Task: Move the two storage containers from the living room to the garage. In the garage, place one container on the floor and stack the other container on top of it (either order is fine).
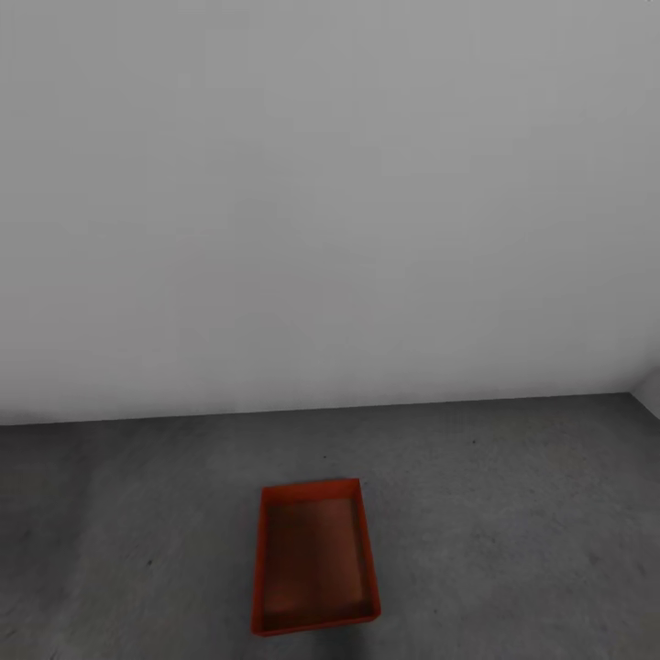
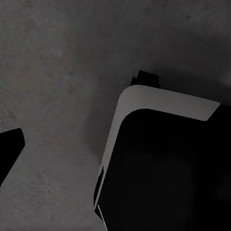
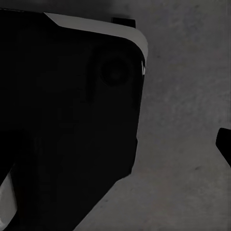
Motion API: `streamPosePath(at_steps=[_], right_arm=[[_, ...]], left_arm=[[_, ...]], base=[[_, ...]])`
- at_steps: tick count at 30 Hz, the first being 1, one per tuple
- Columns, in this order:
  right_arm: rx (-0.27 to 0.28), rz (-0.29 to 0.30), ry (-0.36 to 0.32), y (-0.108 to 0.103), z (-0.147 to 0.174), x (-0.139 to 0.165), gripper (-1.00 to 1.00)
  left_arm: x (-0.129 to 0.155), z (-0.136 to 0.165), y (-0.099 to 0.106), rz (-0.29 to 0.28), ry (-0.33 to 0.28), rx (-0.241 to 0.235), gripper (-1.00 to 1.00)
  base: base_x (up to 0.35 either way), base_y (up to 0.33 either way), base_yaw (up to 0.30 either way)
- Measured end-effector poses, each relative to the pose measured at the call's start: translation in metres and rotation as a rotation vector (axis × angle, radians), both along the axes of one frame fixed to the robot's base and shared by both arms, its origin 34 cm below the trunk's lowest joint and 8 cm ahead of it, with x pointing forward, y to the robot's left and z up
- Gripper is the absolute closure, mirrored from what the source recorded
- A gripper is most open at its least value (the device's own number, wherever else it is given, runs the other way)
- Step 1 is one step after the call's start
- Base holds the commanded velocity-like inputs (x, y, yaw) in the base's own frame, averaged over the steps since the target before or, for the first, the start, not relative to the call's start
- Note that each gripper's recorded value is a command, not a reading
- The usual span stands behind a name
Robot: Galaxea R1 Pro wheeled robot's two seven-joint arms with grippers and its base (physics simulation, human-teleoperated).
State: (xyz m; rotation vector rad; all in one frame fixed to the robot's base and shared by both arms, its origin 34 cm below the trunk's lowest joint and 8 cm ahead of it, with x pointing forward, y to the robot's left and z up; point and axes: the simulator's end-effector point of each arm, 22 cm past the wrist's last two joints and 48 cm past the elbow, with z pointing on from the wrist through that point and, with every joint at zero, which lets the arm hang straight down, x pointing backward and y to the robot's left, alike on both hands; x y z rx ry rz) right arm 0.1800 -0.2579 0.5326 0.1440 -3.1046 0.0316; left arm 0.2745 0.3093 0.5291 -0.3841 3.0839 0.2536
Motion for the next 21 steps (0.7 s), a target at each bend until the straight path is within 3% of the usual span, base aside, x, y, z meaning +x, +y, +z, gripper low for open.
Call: streamPosePath(at_steps=[21], right_arm=[[0.016, -0.004, -0.034, 0.006, 0.002, 0.013, -1.00]], left_arm=[[0.014, 0.005, 0.002, 0.000, -0.036, 0.003, -1.00]], base=[[0.000, 0.000, 0.000]])
